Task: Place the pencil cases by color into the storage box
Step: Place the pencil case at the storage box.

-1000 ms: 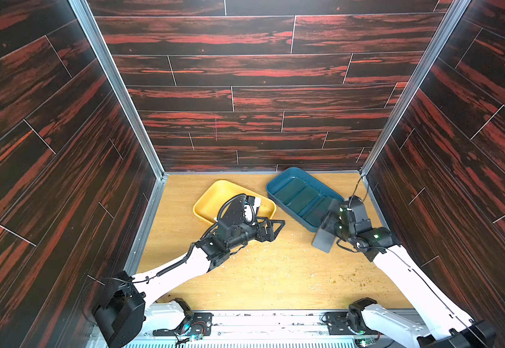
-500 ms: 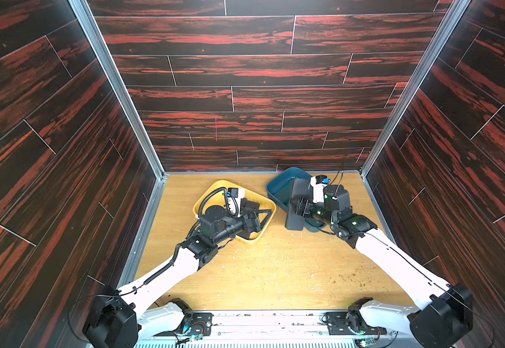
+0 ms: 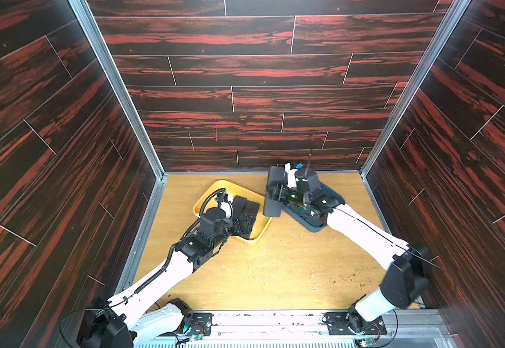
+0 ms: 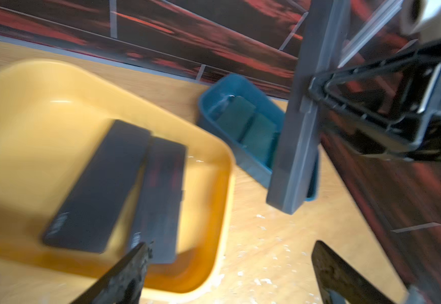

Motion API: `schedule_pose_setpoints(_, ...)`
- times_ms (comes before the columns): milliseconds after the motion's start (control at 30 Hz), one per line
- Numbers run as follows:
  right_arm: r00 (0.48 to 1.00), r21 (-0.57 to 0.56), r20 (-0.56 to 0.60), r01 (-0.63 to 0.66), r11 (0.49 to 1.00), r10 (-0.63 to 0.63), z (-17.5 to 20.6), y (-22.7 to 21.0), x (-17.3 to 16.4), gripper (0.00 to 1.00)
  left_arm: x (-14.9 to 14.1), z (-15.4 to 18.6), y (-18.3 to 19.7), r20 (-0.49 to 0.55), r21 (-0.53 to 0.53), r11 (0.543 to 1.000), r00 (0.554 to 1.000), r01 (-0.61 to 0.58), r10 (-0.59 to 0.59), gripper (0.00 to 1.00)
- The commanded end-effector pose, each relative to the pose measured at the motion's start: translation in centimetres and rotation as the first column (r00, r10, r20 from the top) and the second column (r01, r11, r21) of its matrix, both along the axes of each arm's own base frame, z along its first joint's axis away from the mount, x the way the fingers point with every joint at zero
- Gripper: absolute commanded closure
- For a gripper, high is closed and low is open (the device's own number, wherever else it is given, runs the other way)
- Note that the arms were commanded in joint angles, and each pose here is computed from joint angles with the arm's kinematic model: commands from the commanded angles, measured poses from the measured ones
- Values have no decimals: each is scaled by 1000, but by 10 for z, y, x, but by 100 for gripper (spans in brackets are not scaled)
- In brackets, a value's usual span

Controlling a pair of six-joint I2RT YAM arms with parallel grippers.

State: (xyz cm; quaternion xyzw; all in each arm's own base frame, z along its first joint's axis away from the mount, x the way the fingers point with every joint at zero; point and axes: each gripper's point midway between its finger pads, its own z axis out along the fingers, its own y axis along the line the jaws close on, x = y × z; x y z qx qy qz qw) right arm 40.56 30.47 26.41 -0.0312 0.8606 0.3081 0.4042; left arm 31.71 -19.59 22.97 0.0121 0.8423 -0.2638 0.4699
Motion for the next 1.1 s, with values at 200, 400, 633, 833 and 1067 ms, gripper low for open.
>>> schedule_pose_setpoints(200, 975, -67, -196, 90, 994, -101, -59, 31, 20, 43, -14, 7, 106, 48, 274, 868, 907, -414, 418, 5)
schedule_pose_setpoints(400, 958, -96, -260, 94, 991, -116, -84, 55, 21, 43, -27, -3, 134, 55, 315, 794, 845, -520, 532, 5)
schedule_pose_setpoints(633, 934, -129, -329, 101, 986, -138, -109, 73, 24, 42, -32, -1, 143, 78, 321, 778, 833, -541, 547, 5)
schedule_pose_setpoints(833, 906, -149, -399, 86, 985, -139, -134, 88, 22, 42, -33, 4, 144, 97, 313, 781, 836, -541, 540, 4)
schedule_pose_setpoints(1067, 875, -169, -461, 79, 982, -150, -160, 100, 21, 42, -33, 7, 144, 108, 294, 785, 835, -545, 539, 4)
